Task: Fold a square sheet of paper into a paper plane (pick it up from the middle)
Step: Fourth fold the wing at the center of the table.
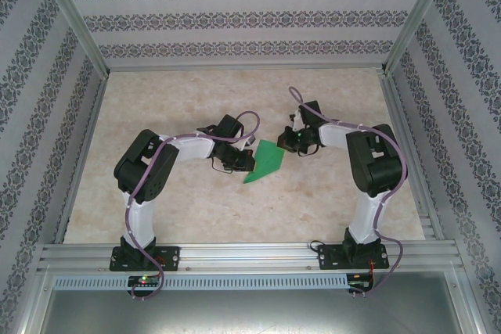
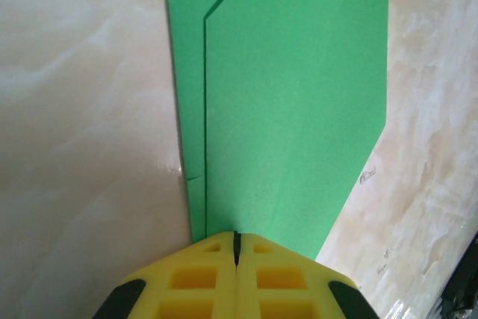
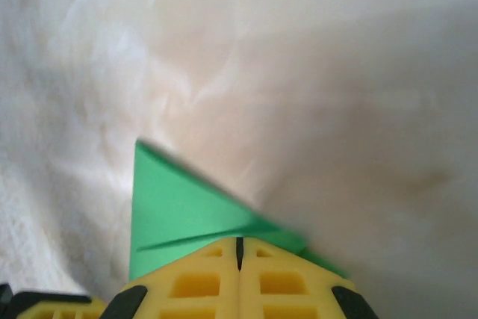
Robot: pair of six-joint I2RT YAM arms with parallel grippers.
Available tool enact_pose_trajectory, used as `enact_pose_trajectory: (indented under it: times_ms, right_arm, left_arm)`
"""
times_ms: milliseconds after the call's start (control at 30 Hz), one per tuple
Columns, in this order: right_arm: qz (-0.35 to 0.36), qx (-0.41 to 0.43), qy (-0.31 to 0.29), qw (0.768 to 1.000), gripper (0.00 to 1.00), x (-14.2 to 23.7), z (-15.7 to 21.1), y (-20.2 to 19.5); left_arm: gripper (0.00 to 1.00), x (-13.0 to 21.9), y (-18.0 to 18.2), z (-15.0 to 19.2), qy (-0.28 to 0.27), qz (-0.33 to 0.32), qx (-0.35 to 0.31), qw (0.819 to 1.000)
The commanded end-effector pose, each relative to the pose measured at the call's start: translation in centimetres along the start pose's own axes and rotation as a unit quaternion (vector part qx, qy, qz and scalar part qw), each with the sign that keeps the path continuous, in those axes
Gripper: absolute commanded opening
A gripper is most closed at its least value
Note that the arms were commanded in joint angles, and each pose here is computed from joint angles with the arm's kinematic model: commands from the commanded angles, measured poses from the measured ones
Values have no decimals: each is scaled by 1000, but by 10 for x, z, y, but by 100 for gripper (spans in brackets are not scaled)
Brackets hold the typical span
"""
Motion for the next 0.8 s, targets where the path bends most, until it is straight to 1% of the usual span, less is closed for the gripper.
enact_pose_trajectory:
  times_ms: [0, 100, 167, 233, 300, 367, 467, 600, 767]
  right_arm:
    - [24, -11, -32, 999, 0, 11, -21, -9]
    - [6, 6, -65, 998, 0, 32, -27, 9]
    - [-19, 20, -71, 997, 0, 39, -21, 25]
    - [-38, 30, -58, 997, 0, 37, -8, 38]
    - [-56, 39, -31, 997, 0, 28, 9, 53]
    - [-56, 46, -9, 997, 0, 16, 27, 63]
    - [-51, 45, 20, 997, 0, -4, 46, 66]
    - [-59, 45, 48, 996, 0, -23, 62, 66]
    - [-45, 39, 63, 996, 0, -35, 65, 51]
  left_arm:
    - [0, -5, 59, 61, 98, -100, 62, 988]
    - [0, -4, 57, 58, 94, -97, 58, 989]
    - [0, -4, 56, 57, 92, -96, 57, 989]
    - [0, -4, 56, 56, 91, -97, 57, 989]
    - [0, -4, 56, 55, 91, -98, 56, 990]
    - [0, -3, 55, 54, 90, -99, 54, 990]
    - [0, -3, 55, 54, 91, -99, 54, 989]
    - [0, -3, 55, 54, 92, -99, 55, 989]
    - [0, -4, 57, 58, 100, -103, 57, 988]
Point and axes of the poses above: each hand's point on the last joint's axis, 136 mm out from that joint toward the fingers, its own x axis back along the fingers, its own y axis along the line the jaws close on, z = x × y, the point moved 1 cm from there along x, back along the fingers
